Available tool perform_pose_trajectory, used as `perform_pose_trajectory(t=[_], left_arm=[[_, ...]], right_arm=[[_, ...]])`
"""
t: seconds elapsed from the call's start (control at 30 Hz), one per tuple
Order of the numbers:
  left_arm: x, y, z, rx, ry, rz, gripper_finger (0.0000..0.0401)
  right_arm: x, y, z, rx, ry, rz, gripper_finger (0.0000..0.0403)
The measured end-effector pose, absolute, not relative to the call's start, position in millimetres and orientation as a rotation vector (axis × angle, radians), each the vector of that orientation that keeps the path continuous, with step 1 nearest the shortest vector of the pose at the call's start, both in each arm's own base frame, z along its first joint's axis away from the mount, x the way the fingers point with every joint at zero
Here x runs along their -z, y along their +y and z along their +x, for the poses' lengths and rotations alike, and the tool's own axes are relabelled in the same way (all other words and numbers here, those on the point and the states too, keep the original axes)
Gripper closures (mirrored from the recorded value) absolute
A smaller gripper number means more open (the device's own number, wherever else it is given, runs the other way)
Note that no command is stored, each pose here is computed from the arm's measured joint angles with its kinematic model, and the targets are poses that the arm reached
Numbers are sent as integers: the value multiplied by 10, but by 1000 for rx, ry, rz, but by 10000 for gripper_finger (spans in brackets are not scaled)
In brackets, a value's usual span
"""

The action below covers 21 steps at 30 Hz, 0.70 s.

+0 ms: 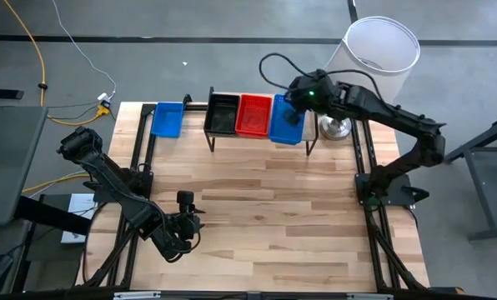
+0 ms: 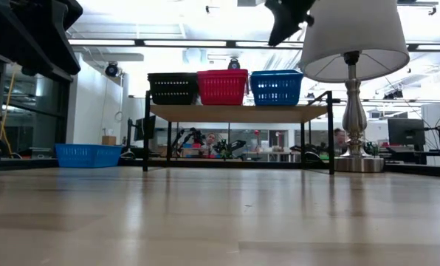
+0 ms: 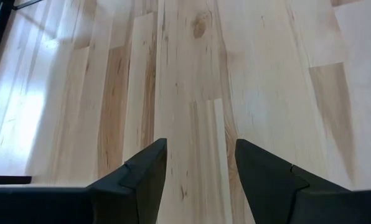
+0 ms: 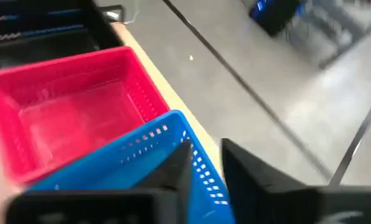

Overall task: Stack baskets on shelf by color
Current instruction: Stack the bottom blue bin on top of the blue bin on the shelf

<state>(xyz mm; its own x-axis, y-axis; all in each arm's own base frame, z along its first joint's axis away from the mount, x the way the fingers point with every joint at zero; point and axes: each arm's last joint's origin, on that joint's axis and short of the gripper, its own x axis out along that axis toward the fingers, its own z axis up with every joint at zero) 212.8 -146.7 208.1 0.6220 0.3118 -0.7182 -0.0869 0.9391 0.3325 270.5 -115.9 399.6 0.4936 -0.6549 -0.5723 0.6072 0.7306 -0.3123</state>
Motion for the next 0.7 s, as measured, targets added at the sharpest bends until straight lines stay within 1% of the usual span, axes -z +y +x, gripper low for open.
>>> perform_pose_trajectory(t=[0.07, 0.1, 0.2, 0.3, 0.37, 0.7], left_arm=[[-2082, -1469, 2128, -232, 870, 276, 220], [-2084, -1470, 2131, -231, 868, 274, 220], [-2084, -1471, 2130, -231, 868, 274, 220], [-2084, -1471, 2130, -229, 868, 279, 220], [-2084, -1471, 2130, -229, 868, 279, 220], [-2085, -1472, 2132, -229, 866, 277, 220]], right_arm=[[-3927, -1205, 2771, 806, 722, -14, 377], [-3891, -1222, 2813, 820, 721, 1, 389], [-3765, -1261, 2973, 911, 704, 37, 387], [-3665, -1284, 3104, 1016, 685, 17, 399], [-3632, -1278, 3161, 1090, 650, 19, 398], [-3506, -1118, 3241, 1229, 645, -1, 402]])
